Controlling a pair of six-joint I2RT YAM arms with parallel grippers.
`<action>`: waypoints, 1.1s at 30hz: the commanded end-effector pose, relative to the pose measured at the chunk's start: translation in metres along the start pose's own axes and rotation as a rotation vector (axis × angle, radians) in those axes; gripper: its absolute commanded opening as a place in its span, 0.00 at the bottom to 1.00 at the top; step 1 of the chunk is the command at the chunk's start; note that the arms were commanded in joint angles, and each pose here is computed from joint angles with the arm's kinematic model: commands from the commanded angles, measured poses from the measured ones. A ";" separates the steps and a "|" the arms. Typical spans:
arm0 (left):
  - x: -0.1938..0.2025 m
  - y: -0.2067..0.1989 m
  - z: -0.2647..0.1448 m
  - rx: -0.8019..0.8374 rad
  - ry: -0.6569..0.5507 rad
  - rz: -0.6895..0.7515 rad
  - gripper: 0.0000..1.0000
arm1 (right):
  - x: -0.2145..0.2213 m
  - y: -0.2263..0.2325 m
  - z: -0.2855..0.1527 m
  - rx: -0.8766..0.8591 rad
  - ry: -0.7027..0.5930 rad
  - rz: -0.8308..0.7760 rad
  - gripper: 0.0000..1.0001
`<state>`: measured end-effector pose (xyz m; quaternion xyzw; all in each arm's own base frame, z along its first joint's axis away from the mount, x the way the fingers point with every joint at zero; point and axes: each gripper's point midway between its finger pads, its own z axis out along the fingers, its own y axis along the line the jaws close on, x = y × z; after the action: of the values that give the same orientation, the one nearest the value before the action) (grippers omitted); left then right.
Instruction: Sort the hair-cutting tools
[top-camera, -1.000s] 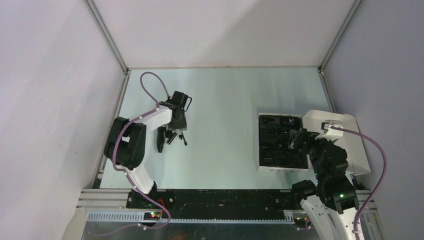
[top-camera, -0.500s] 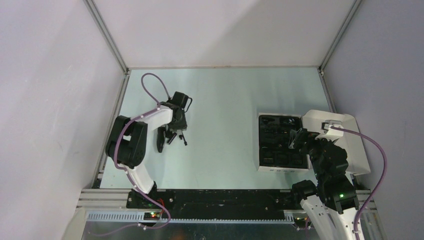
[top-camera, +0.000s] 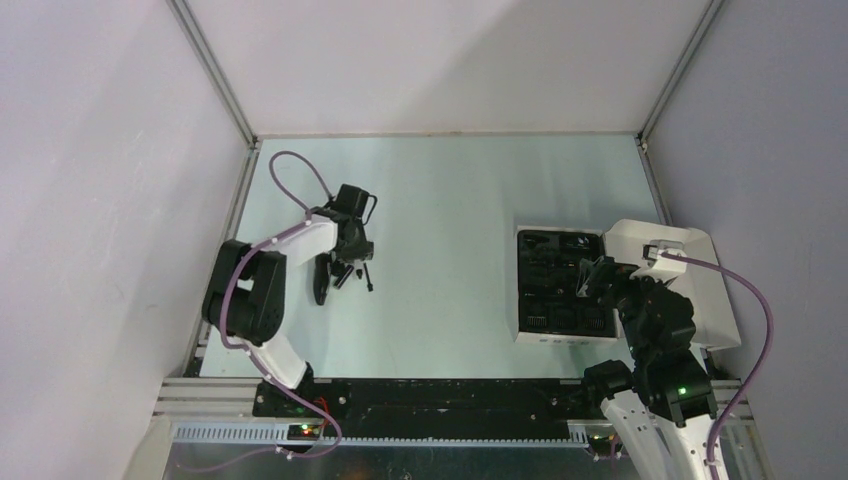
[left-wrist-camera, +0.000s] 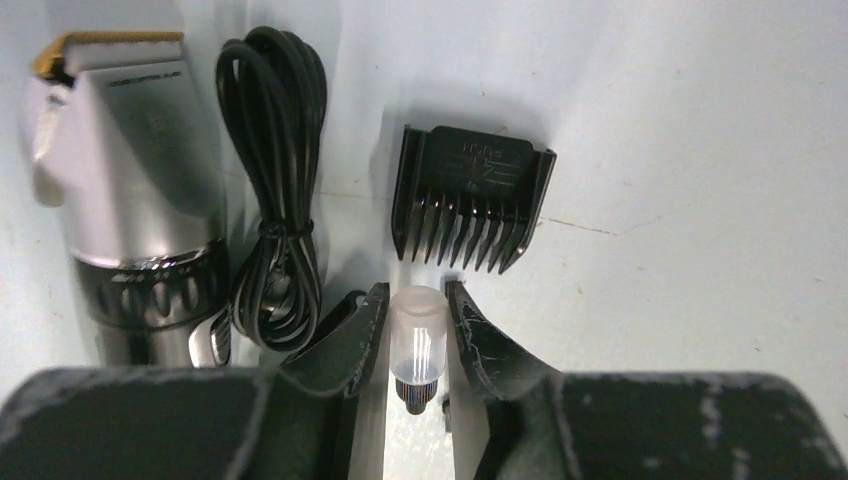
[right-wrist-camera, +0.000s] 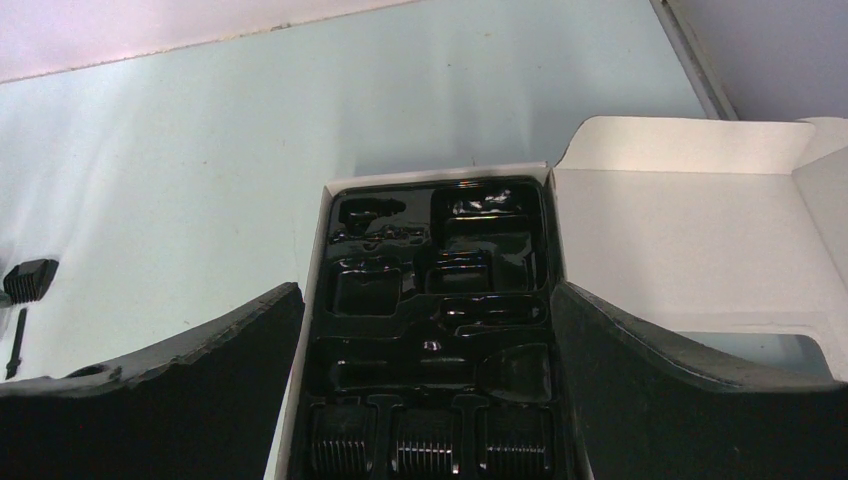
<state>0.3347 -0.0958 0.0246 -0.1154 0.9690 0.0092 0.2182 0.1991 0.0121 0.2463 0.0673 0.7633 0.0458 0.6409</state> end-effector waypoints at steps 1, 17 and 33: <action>-0.027 -0.008 -0.037 0.091 -0.115 -0.107 0.00 | -0.007 0.006 0.004 -0.029 -0.041 0.016 0.99; -0.041 -0.026 -0.137 0.438 -0.289 -0.581 0.00 | -0.012 0.141 0.023 -0.616 0.069 0.118 0.92; -0.034 -0.016 -0.202 0.689 -0.283 -1.078 0.00 | 0.003 0.328 0.026 -1.012 -0.074 0.165 0.69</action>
<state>0.2844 -0.1181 0.2067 -0.4602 0.7328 -0.3530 0.3559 0.2344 0.3058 0.2297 -0.2112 0.7135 0.3941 0.5395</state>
